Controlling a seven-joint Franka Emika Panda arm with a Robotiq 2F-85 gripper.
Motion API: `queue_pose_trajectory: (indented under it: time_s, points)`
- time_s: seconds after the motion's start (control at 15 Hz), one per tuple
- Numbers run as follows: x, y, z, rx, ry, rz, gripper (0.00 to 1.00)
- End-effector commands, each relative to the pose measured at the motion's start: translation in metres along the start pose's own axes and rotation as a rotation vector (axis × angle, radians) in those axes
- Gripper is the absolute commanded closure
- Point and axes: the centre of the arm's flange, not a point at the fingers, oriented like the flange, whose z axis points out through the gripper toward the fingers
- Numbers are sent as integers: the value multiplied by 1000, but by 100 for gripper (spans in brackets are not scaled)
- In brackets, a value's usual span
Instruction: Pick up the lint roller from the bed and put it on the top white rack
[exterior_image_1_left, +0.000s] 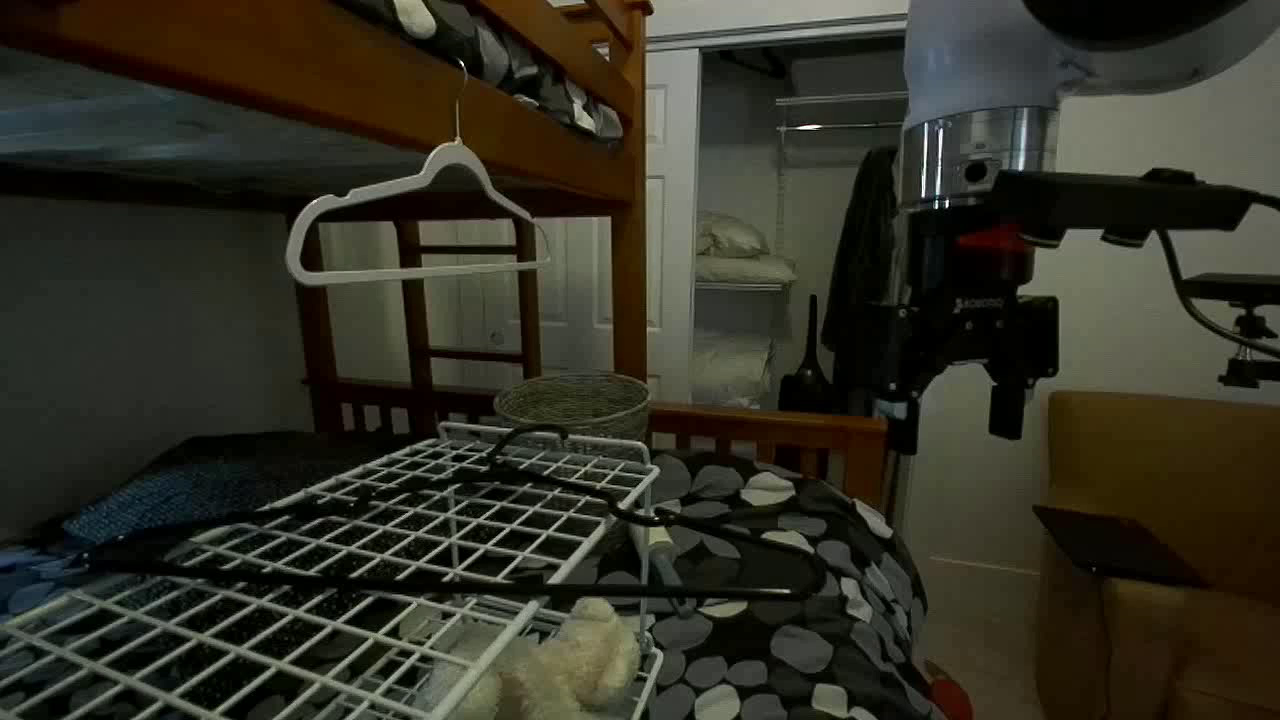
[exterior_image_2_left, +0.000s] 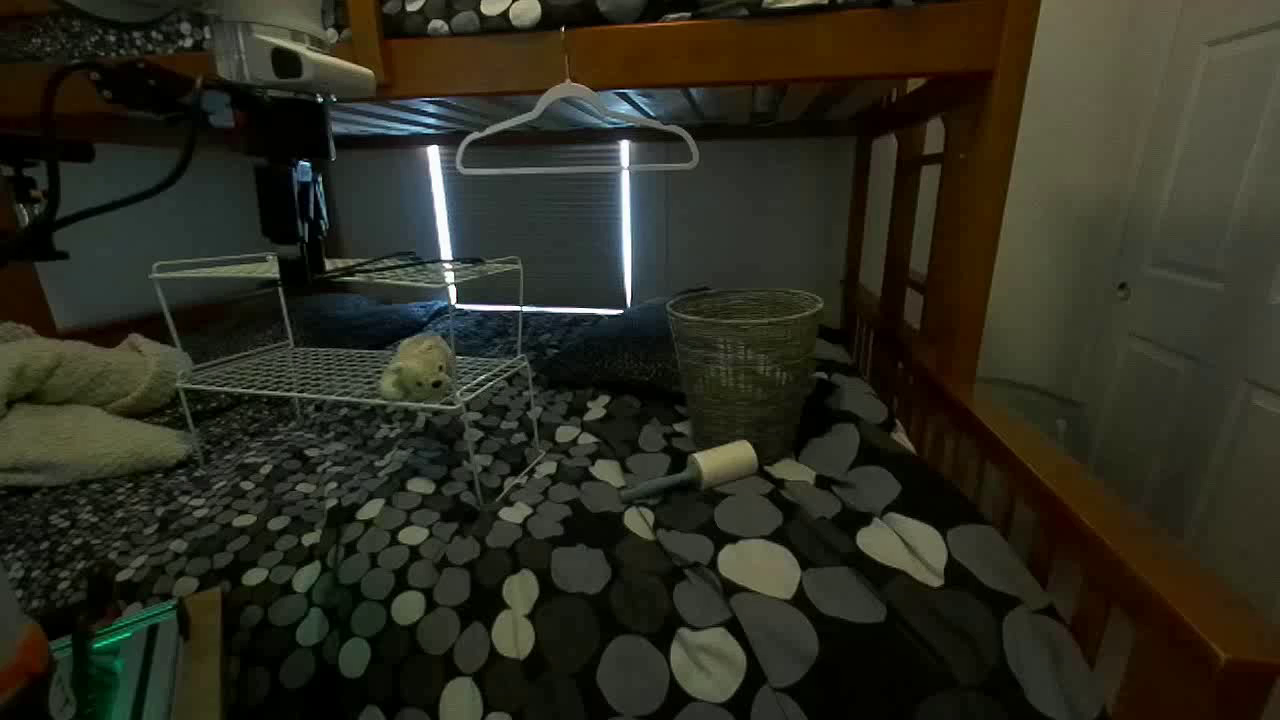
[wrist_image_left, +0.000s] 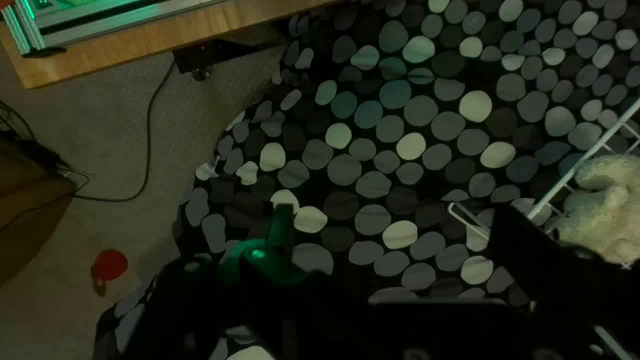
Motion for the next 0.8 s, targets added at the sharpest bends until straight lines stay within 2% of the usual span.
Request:
queue_pose_trajectory:
  time_s: [0.0, 0.67, 0.73]
  points:
    - [0, 0, 0, 0, 0, 0, 0]
    - [0, 0, 0, 0, 0, 0, 0]
    - [15, 1, 3, 9, 44, 20, 0]
